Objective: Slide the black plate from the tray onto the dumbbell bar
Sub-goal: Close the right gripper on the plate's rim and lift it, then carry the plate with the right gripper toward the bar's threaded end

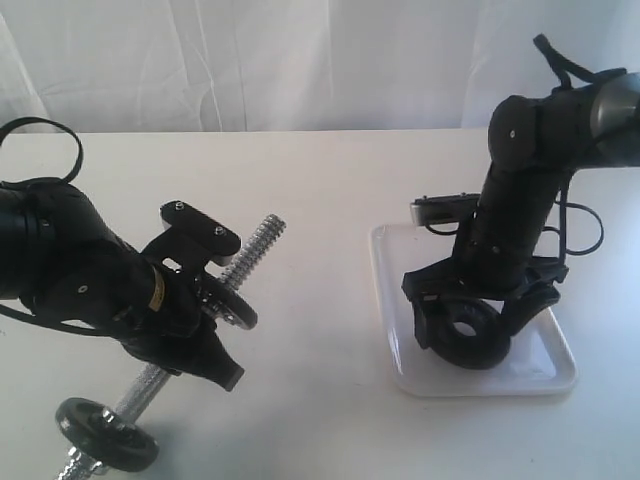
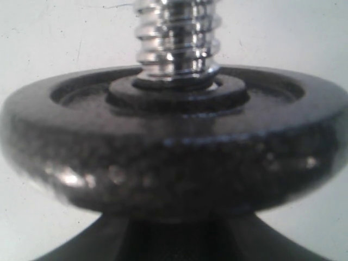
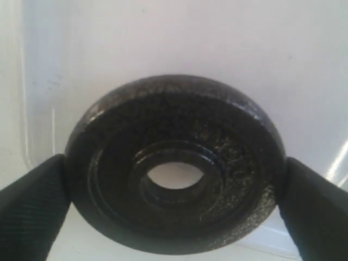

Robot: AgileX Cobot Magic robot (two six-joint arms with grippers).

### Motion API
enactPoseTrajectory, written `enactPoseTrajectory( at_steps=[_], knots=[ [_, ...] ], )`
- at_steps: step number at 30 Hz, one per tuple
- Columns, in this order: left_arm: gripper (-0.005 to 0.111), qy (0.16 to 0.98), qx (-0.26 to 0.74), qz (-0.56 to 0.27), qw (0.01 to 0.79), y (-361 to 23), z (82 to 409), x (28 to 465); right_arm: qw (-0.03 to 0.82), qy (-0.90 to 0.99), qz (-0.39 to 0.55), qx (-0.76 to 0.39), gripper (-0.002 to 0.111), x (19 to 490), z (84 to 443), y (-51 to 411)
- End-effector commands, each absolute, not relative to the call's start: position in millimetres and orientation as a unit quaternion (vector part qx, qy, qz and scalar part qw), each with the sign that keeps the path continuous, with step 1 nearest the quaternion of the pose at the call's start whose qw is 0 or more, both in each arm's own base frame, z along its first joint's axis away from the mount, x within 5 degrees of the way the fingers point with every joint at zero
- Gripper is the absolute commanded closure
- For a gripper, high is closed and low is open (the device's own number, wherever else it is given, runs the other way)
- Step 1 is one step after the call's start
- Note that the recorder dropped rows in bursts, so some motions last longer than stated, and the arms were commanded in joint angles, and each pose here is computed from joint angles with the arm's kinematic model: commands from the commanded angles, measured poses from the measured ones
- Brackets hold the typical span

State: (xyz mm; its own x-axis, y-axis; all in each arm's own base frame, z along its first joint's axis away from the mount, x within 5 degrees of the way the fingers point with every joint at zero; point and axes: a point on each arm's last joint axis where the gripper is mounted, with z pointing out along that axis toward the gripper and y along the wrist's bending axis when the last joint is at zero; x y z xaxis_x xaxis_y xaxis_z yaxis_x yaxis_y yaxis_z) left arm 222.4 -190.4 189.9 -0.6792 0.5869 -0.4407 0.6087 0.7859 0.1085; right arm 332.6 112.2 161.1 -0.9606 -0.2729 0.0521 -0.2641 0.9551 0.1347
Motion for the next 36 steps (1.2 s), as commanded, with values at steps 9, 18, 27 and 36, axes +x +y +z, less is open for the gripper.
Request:
enactPoseTrajectory(
  at_steps=[9, 18, 27, 36],
  knots=[
    [0.107, 0.872, 0.4, -0.04, 0.277, -209.3, 208.4, 210.7, -0.051, -0.975, -0.147, 0.159, 0.107, 325.1, 212.9, 122.3],
    [0.107, 0.868, 0.409, -0.044, 0.278, -213.1, 208.6, 207.3, -0.103, -0.928, -0.284, 0.217, 0.108, 316.6, 243.4, 143.8],
    [0.107, 0.847, 0.45, -0.041, 0.279, -219.8, 208.6, 200.4, -0.12, -0.912, -0.332, 0.209, 0.108, 321.0, 249.2, 141.7],
    [0.107, 0.827, 0.485, -0.038, 0.28, -225.6, 208.6, 193.9, -0.139, -0.898, -0.356, 0.218, 0.108, 322.0, 251.1, 145.6]
  ],
)
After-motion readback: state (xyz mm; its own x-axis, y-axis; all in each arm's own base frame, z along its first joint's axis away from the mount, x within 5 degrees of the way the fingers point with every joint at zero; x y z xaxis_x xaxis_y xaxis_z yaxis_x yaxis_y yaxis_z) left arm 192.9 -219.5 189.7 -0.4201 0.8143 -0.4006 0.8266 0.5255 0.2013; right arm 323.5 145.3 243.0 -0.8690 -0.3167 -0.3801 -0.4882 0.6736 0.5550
